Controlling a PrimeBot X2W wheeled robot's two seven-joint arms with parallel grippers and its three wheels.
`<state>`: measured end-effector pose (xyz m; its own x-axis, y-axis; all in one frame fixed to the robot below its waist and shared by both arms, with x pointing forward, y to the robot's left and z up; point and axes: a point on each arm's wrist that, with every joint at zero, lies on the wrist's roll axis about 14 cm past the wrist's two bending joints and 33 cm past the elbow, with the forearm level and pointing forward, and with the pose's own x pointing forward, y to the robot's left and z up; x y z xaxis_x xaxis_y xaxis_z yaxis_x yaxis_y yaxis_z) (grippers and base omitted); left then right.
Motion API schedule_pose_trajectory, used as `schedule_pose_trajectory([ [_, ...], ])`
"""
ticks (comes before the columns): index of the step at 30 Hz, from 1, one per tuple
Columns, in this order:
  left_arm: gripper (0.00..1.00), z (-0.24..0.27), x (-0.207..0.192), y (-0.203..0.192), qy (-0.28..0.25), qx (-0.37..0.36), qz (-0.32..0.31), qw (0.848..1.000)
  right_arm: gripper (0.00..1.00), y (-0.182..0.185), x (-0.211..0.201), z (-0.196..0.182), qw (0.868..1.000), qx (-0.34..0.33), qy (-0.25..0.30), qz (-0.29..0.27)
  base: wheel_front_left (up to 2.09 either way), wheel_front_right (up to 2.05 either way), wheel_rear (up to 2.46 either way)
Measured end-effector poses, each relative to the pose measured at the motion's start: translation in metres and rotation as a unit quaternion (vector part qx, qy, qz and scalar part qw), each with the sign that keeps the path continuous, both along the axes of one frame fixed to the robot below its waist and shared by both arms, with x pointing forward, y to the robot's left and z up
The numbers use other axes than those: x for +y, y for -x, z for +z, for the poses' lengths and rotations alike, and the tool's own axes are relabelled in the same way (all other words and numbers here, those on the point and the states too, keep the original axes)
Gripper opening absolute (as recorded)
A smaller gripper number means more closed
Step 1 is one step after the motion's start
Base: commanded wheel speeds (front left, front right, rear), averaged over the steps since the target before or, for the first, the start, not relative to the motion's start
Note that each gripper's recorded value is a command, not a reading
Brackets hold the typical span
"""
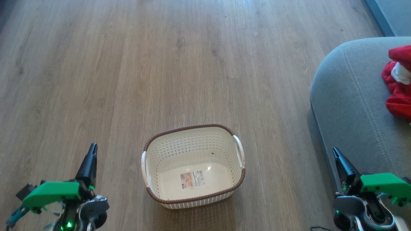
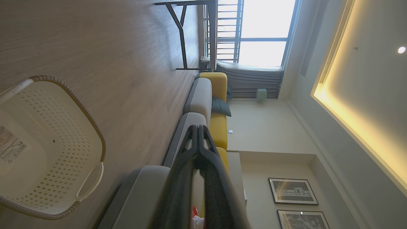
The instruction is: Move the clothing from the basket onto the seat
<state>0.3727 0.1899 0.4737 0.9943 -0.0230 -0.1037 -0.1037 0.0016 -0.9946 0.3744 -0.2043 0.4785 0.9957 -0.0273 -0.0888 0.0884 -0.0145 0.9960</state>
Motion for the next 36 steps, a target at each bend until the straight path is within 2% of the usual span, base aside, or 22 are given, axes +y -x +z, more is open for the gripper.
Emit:
schedule_pose_trajectory([
  [36, 0.0, 0.0, 0.0, 0.0, 0.0, 0.0, 0.0, 1.0, 0.0, 0.0, 0.0, 0.0, 1.0, 0.0, 0.0, 0.0, 0.0, 0.0, 0.0],
])
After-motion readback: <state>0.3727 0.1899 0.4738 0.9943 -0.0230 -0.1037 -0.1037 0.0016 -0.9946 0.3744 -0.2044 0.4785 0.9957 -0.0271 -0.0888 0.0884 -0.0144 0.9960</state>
